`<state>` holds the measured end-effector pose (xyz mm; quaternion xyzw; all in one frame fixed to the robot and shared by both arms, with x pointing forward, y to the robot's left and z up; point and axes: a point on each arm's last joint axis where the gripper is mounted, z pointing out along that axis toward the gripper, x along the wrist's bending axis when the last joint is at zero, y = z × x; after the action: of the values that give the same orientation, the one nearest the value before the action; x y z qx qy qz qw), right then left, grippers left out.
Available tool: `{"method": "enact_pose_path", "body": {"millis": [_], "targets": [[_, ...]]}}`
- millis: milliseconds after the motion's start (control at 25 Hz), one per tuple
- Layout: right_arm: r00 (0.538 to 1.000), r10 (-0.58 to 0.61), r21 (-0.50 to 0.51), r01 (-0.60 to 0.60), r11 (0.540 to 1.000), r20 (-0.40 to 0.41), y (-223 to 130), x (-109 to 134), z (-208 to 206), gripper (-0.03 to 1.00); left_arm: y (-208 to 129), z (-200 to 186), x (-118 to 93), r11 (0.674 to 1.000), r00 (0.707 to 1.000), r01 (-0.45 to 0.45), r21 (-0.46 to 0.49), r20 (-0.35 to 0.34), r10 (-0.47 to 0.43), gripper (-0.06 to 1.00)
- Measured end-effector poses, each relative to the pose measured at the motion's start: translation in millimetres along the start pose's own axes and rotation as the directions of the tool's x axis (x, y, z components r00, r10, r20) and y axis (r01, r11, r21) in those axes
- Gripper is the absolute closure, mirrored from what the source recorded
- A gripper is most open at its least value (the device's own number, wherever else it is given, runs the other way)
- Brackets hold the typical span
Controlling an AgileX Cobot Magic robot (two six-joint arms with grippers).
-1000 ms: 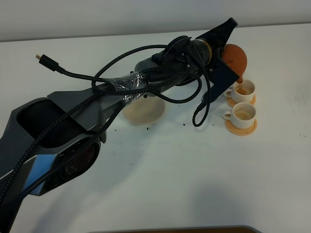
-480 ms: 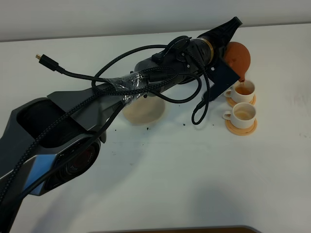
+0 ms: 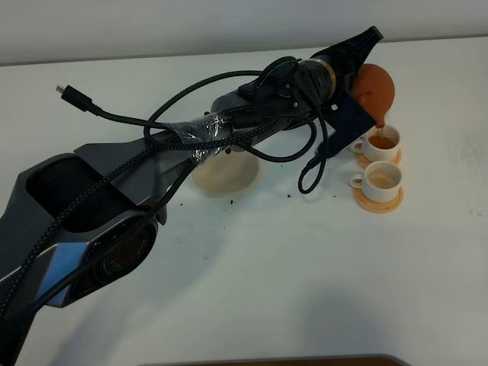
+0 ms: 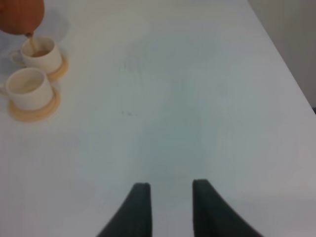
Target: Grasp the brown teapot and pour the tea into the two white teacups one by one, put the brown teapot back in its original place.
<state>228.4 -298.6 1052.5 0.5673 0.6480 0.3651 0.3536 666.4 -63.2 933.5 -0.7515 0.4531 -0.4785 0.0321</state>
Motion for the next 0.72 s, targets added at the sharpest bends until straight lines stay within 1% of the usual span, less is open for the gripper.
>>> {"method": "enact_pose_path", "body": {"millis": [200,440,720], "targets": [[1.0,0.0,0.0,0.0,1.0,0.0,0.0,0.0,0.0,0.73,-0.2,0.0,0.2,1.0,1.0,-0.01,0.003,-0.002,0.01,0.8],[1.0,0.0,0.0,0.0,1.0,0.0,0.0,0.0,0.0,0.73,-0.7,0.2,2.1,1.0,1.0,-0.012,-0.002,-0.028,0.012,0.8],[1.0,0.0,0.0,0.0,1.0,0.0,0.0,0.0,0.0,0.73,-1.0,0.2,2.9,1.0,0.999,-0.03,0.002,-0.037,0.03,0.8]]}}
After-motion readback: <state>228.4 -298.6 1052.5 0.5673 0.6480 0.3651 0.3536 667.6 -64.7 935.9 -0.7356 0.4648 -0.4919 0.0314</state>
